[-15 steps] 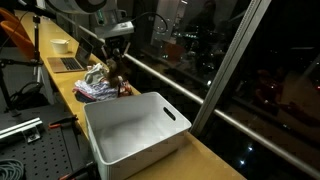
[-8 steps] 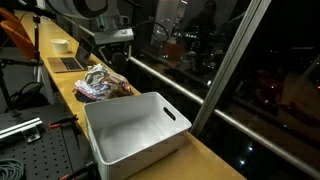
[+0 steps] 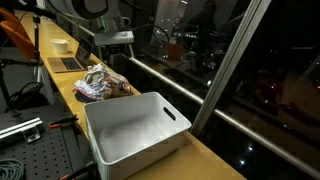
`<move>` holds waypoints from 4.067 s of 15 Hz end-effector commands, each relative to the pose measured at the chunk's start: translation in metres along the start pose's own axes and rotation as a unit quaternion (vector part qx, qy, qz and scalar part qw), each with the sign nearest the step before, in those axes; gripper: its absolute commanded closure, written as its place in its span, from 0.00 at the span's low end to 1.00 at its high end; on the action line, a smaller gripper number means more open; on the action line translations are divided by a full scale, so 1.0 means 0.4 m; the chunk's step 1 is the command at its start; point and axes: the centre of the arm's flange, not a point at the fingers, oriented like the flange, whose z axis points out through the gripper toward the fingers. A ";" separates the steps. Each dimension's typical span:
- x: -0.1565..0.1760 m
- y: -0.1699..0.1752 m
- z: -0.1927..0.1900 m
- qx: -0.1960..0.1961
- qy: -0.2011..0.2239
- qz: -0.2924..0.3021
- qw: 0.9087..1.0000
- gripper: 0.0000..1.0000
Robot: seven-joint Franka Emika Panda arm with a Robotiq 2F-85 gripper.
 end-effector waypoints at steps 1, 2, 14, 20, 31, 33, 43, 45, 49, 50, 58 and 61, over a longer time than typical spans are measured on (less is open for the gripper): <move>0.044 0.013 -0.025 0.009 0.014 -0.019 1.000 0.00; 0.066 0.012 -0.035 0.010 0.015 -0.022 1.000 0.00; 0.253 -0.077 -0.026 0.084 0.032 -0.010 0.996 0.00; 0.358 -0.144 0.135 0.121 0.041 -0.026 0.992 0.00; 0.219 -0.164 0.529 0.179 0.004 0.020 0.984 0.00; 0.181 -0.151 0.584 0.188 -0.002 0.030 0.982 0.00; 0.003 -0.071 0.510 0.184 0.021 0.106 0.977 0.51; -0.044 -0.058 0.447 0.178 0.035 0.123 0.976 0.64; -0.139 -0.051 0.333 0.168 0.055 0.149 0.973 0.95; -0.159 -0.051 0.309 0.166 0.063 0.154 0.972 0.99; -0.264 0.005 0.015 0.097 0.118 0.167 0.974 1.00; -0.311 0.075 -0.146 0.049 0.117 0.175 0.976 1.00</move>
